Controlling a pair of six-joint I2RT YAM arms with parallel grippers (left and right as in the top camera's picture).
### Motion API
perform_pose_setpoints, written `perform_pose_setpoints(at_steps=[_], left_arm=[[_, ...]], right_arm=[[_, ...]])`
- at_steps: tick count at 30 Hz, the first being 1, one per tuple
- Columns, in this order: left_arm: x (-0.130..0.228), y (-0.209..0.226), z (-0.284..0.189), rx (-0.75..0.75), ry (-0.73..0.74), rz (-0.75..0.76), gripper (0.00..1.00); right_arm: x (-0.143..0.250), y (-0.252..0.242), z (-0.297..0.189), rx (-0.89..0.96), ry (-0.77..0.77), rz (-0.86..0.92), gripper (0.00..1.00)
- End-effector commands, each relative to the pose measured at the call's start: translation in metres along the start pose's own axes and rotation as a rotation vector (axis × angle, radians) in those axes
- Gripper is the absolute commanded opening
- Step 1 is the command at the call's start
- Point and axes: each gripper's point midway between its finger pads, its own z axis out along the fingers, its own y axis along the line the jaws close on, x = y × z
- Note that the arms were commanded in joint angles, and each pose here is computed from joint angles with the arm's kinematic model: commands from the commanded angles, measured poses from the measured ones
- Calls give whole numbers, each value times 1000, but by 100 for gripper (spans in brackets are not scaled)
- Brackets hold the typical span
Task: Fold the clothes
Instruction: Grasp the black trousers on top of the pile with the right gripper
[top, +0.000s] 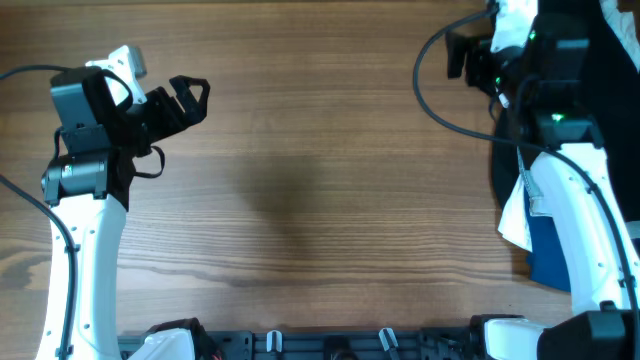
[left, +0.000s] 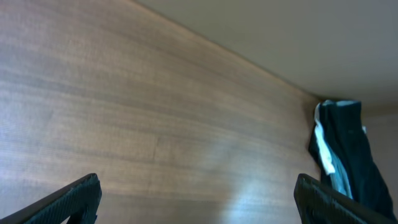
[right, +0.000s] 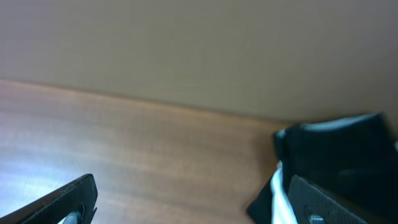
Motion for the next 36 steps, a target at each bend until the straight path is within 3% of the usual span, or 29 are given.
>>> perform_pose_setpoints(at_steps=[1, 9, 14, 17, 25, 36], left_arm=[[-12, -10, -1, 34, -35, 7, 100], [-36, -20, -2, 55, -92, 37, 99], [-15, -13, 33, 45, 9, 45, 100], [-4, -6, 49, 31, 56, 30, 100], [2, -3, 52, 23, 79, 24, 99], [5, -2, 52, 18, 90, 18, 100]], right_arm=[[-39, -27, -14, 83, -81, -26, 100], [-7, -74, -3, 152, 12, 26, 100], [46, -80, 29, 132, 169, 24, 99], [77, -95, 48, 196, 250, 46, 92], [141, -158, 79, 309, 329, 150, 91], [200, -174, 119, 281, 380, 120, 81]])
